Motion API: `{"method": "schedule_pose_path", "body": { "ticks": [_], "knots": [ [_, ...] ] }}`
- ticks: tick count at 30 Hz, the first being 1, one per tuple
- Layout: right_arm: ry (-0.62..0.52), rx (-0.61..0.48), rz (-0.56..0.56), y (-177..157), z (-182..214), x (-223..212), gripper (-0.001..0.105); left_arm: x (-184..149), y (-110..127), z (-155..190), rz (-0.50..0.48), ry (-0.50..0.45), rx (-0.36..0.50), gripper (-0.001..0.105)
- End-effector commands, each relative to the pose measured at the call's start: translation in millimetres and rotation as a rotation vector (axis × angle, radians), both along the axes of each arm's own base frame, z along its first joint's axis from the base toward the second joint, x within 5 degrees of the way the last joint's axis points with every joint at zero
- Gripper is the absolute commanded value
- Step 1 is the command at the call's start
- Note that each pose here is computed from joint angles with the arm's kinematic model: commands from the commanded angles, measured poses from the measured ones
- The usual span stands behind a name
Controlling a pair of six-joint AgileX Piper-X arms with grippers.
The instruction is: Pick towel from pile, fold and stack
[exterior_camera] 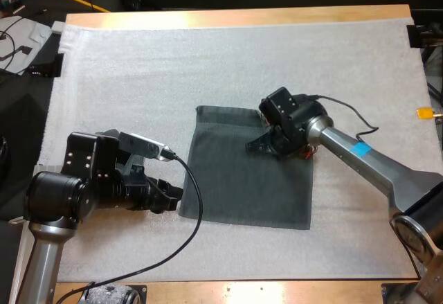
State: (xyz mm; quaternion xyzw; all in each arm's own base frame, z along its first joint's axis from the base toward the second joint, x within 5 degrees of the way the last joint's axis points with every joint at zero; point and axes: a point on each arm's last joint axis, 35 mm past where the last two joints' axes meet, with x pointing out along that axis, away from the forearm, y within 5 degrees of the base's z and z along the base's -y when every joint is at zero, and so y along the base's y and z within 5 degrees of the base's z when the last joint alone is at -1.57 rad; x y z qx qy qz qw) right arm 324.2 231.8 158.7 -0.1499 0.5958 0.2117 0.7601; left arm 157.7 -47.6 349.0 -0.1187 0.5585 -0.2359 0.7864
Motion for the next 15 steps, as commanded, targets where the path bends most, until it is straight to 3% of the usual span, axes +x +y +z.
{"method": "schedule_pose_path", "body": {
  "ticks": [1, 9, 15],
  "knots": [
    [0.011, -0.004, 0.009, -0.1, -6.5, 2.1, 0.000, -0.7, -0.5, 1.0, -0.003, 0.000, -0.006, 0.058],
    [-0.064, -0.002, -0.096, -5.7, -13.4, 19.7, 0.000, -0.2, -0.3, 0.5, -0.001, 0.004, -0.004, 0.058],
    [-0.210, 0.021, -0.256, -18.0, 6.4, 44.5, 0.000, 0.1, -0.4, 0.3, -0.003, 0.005, -0.005, 0.058]
  ]
}}
